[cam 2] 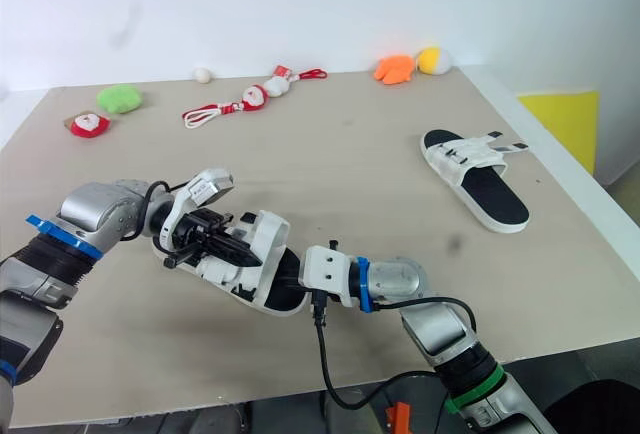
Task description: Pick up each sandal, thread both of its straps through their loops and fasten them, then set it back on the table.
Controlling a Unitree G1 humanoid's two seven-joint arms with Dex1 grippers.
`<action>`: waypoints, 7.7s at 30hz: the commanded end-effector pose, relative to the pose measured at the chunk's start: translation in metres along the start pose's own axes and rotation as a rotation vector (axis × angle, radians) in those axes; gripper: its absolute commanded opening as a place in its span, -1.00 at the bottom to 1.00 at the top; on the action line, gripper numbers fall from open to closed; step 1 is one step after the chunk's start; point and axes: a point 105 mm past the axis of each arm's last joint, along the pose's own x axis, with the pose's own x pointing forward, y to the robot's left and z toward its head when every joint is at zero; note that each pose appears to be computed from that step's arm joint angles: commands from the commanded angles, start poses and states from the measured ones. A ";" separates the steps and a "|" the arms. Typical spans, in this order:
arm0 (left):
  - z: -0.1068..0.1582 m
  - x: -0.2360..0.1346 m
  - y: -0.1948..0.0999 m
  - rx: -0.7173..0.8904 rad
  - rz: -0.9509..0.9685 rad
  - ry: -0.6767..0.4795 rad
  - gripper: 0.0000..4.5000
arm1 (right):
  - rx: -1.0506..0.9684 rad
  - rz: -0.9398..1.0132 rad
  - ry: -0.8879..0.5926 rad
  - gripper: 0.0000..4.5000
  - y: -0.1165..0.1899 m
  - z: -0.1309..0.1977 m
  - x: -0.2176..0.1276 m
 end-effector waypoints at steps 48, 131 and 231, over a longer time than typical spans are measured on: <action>0.003 0.000 -0.009 0.118 -0.013 0.039 -0.97 | 0.100 0.027 0.164 -1.00 0.012 -0.043 -0.004; -0.010 -0.007 0.000 0.180 0.014 0.162 -0.97 | 0.183 0.007 0.189 -1.00 0.010 -0.050 -0.005; -0.005 -0.012 -0.007 0.329 0.113 0.164 0.50 | 0.180 0.006 0.179 -1.00 0.008 -0.050 0.000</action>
